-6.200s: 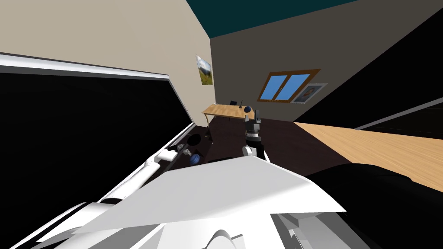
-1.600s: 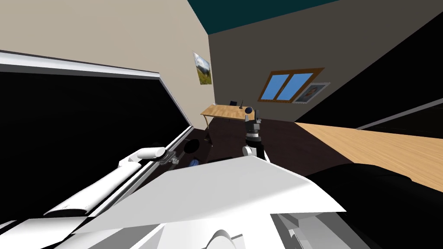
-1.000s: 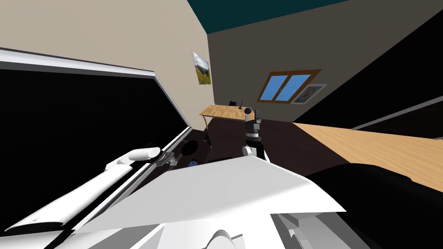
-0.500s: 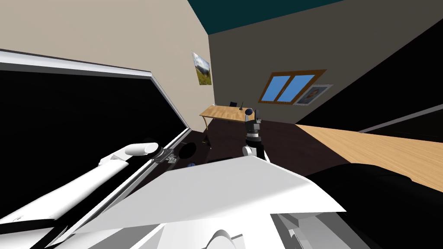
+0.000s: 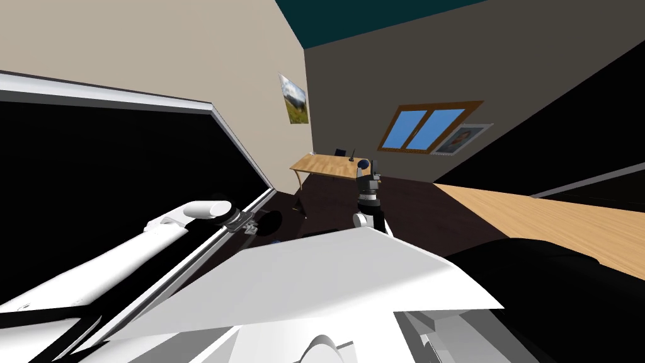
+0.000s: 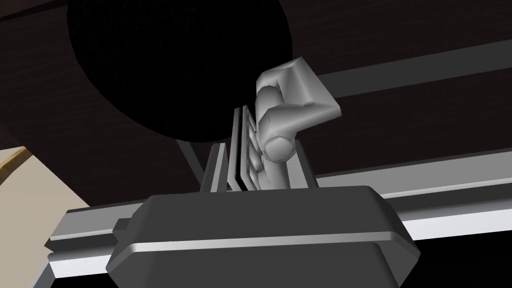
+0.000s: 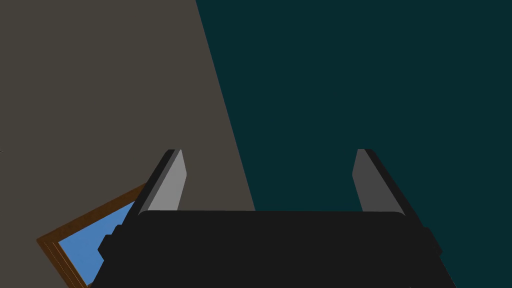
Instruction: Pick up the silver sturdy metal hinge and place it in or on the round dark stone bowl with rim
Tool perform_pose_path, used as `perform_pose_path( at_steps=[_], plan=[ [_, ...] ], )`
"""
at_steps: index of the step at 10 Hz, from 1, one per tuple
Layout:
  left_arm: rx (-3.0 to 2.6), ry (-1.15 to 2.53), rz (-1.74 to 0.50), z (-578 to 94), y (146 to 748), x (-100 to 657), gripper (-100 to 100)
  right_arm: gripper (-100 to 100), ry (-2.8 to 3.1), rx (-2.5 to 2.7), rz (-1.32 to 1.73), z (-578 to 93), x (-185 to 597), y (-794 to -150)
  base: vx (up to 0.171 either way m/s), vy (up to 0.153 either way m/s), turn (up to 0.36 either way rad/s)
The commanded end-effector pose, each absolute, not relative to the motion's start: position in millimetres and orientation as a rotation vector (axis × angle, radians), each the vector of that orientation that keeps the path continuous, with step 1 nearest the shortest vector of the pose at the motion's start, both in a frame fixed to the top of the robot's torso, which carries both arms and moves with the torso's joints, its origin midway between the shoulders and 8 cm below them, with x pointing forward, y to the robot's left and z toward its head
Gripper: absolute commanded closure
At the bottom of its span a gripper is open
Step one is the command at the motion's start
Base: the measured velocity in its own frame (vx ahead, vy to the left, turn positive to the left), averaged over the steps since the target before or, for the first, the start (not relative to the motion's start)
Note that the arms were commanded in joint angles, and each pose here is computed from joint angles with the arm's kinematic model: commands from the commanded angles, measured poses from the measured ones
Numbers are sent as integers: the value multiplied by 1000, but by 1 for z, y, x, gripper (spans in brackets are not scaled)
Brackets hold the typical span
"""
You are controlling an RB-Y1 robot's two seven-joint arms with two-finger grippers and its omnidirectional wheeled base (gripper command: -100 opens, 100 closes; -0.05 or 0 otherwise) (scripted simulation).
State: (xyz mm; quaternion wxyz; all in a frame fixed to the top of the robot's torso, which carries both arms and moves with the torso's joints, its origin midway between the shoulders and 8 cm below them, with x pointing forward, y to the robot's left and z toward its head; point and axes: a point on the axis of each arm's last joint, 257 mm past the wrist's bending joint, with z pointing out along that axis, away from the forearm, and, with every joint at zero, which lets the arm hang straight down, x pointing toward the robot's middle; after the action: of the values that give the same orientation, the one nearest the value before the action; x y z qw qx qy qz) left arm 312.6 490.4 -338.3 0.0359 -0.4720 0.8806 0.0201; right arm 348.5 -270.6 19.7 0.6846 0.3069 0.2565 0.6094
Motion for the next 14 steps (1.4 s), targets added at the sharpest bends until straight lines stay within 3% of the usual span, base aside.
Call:
perform_pose_path(
  at_steps=[1, 7, 8, 12, 13, 14],
  plan=[
    [-1456, 2712, 65, -329, 482, 316, 100, 0, 575, 688, 1366, 20, 349, -271, 59, -67, 33],
    [-1461, 2724, 74, -305, 464, 325, 100, 0, 575, 688, 1366, 20, 349, -271, 44, -59, 27],
    [-1462, 2724, 75, -304, 464, 325, -100, 0, 575, 688, 1366, 20, 349, -271, 4, -6, -3],
    [-1462, 2725, 74, -304, 464, 325, -100, 0, 575, 688, 1366, 20, 349, -271, 0, 0, 0],
    [-1462, 2725, 74, -304, 464, 325, 0, 0, 575, 688, 1366, 20, 349, -271, 0, 0, 0],
    [-1472, 2645, 18, -294, 465, 357, -100, 0, 575, 688, 1366, 20, 349, -271, -94, 113, -226]
  ],
)
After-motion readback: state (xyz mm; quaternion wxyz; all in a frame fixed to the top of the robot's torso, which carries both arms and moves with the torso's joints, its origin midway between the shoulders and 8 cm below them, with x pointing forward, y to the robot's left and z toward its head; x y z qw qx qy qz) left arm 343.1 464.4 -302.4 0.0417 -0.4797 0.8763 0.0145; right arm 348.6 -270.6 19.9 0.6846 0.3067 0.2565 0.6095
